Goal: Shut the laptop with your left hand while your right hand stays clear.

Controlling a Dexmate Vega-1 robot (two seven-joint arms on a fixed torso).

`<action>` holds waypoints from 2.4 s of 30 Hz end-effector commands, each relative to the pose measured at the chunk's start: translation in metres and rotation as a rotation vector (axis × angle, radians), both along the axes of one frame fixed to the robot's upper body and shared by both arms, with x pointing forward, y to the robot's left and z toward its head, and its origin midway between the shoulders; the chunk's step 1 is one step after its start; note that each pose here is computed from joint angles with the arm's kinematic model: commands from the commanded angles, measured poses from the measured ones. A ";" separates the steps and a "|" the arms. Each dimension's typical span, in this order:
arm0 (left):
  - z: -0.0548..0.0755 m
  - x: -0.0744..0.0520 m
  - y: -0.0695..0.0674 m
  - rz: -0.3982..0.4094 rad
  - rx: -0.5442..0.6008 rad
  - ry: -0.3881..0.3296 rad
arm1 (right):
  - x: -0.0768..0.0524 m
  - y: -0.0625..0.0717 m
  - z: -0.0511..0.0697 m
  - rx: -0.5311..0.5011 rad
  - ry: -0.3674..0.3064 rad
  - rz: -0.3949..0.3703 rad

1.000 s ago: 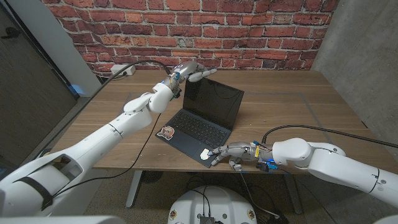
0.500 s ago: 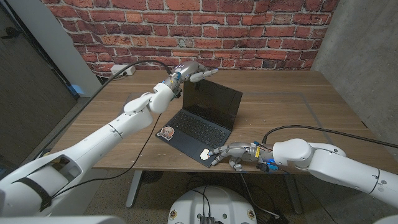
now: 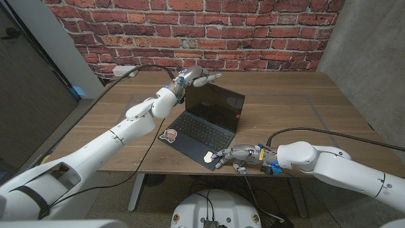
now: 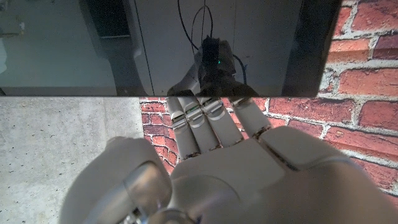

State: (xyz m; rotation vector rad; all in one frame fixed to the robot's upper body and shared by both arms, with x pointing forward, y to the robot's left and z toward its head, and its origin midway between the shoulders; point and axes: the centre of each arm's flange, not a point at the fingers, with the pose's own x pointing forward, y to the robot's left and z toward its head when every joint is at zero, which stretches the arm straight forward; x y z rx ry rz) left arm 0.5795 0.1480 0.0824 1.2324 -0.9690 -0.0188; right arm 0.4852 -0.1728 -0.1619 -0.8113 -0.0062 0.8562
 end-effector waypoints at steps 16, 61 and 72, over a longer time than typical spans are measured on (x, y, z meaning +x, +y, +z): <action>-0.019 -0.017 -0.003 -0.034 -0.022 0.035 | 0.004 -0.011 -0.001 0.017 -0.002 -0.095; -0.064 -0.042 0.008 -0.032 0.020 0.139 | 0.002 -0.012 -0.003 -0.030 -0.006 -0.087; -0.061 -0.061 0.009 -0.042 0.024 0.096 | 0.000 -0.012 -0.003 -0.036 -0.018 -0.089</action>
